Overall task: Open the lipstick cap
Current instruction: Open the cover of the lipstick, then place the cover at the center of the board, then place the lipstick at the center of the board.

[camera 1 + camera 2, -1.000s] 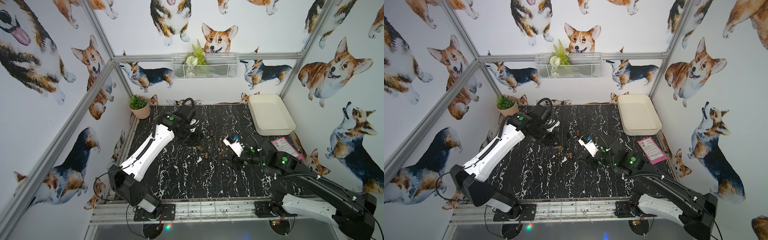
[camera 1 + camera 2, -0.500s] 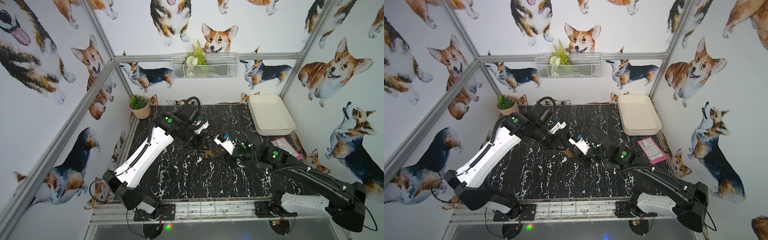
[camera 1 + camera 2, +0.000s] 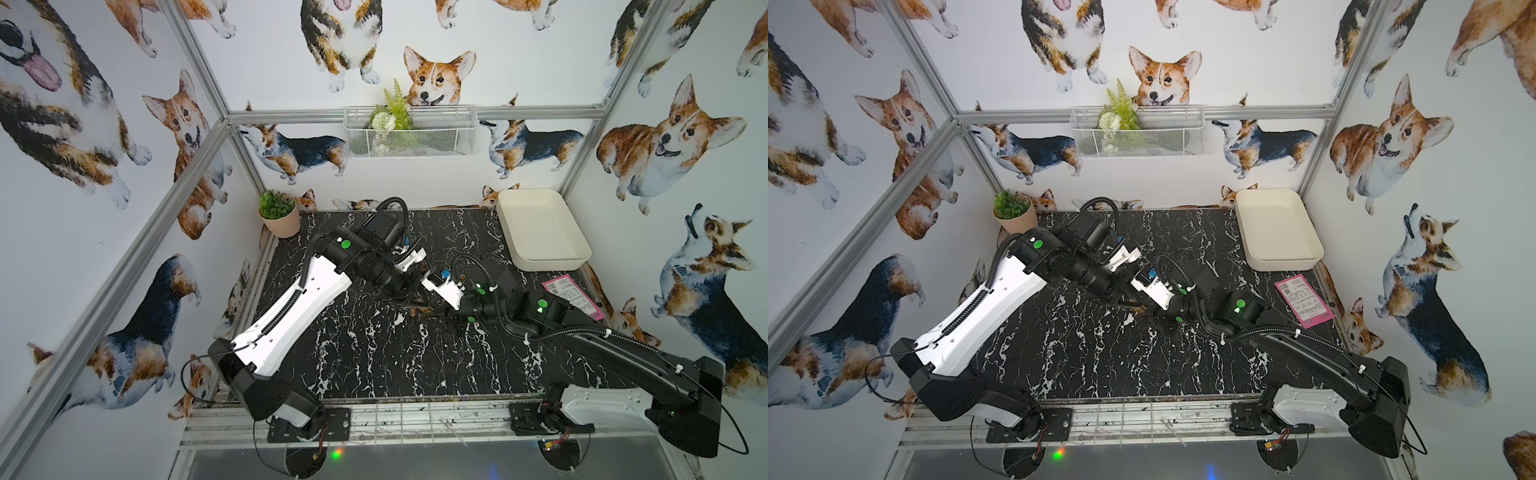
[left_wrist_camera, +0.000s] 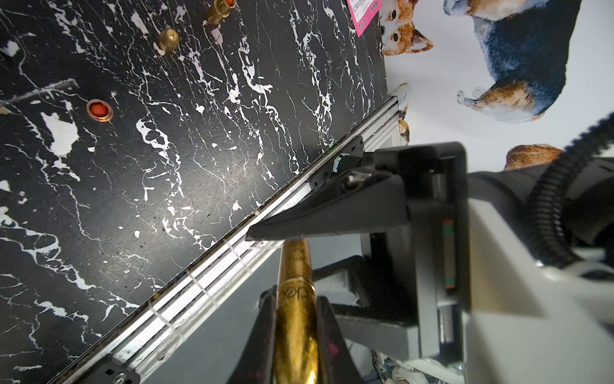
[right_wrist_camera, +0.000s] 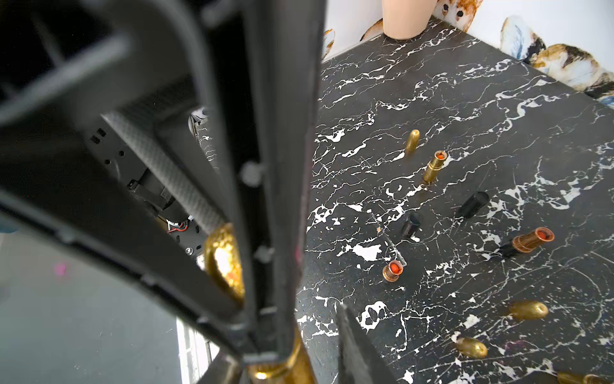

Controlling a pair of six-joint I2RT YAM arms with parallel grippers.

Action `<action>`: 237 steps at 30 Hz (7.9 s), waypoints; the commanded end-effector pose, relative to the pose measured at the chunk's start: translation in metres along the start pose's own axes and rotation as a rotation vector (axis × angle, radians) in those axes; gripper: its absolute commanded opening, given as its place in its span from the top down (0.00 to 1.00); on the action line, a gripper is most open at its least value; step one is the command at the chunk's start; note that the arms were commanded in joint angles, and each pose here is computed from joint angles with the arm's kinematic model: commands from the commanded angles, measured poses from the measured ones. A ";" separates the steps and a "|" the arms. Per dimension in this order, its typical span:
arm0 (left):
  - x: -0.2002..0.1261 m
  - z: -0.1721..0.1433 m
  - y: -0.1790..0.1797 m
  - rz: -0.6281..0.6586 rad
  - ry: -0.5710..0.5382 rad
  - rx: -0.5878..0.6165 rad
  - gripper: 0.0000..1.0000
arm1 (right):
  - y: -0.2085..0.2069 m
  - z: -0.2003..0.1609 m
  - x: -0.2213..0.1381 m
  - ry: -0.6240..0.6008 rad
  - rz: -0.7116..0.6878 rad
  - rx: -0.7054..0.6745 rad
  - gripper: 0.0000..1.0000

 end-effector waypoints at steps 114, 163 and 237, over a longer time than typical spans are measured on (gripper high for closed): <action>0.090 -0.037 0.303 0.795 0.112 -0.356 0.69 | -0.018 -0.019 -0.063 -0.147 -0.249 -0.015 0.98; -0.013 0.030 0.010 -0.023 -0.210 0.096 0.51 | -0.017 0.000 -0.025 -0.115 -0.181 -0.036 0.98; -0.015 0.031 0.096 0.614 -0.220 -0.010 0.91 | -0.031 -0.018 -0.063 -0.161 -0.348 -0.047 0.50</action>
Point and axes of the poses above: each gripper's point midway between its finger pads, its own x axis out along the fingers, its own y axis along the line the jaws close on, z = x × y, the point moved 5 cm from there along -x, back along the fingers, and after that the axes turned 10 degrees about x, right-handed, at the moved point
